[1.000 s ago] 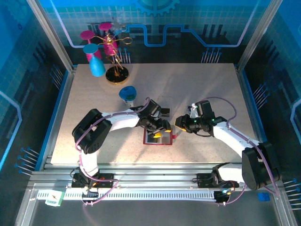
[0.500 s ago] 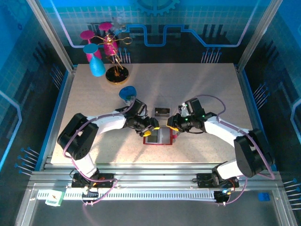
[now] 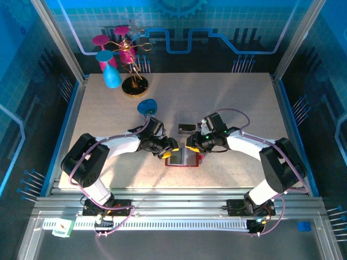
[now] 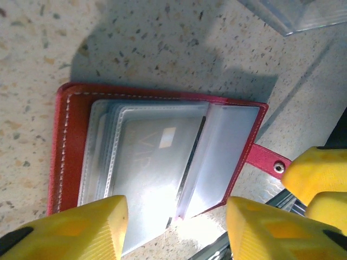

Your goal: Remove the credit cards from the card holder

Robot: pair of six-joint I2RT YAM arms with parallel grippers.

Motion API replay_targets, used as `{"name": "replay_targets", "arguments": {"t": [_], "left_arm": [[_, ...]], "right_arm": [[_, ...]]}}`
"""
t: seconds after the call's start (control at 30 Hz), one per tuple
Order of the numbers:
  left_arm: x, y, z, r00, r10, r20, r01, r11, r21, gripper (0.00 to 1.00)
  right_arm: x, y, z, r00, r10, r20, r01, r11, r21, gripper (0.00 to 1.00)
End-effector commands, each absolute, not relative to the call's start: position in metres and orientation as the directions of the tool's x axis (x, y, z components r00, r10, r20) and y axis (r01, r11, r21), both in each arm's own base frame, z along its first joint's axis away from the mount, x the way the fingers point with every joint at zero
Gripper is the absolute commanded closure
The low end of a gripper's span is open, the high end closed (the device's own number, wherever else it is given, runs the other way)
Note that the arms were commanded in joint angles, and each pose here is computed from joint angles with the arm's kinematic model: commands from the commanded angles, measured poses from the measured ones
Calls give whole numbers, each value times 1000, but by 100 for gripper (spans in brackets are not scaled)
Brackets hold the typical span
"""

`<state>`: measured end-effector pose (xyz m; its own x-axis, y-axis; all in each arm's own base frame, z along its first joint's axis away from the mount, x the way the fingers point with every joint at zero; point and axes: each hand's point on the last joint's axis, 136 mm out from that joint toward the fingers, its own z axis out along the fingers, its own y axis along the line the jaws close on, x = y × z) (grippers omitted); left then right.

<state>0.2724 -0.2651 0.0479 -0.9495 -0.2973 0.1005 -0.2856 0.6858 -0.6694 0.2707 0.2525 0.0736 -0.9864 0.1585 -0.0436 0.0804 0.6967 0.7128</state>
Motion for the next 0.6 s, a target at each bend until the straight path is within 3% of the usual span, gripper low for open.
{"name": "replay_targets", "arguments": {"t": [0.0,0.57], "left_arm": [[275,-264,50,-946,-311,95,-287,664,-690,53],[266,-259,31,-939,-315,137,-325,684,-653,76]], "right_arm": [[268,262,73,-990,137,-20,80,685,724,67],[256,284,47,-995,87,48,94,677,730,68]]}}
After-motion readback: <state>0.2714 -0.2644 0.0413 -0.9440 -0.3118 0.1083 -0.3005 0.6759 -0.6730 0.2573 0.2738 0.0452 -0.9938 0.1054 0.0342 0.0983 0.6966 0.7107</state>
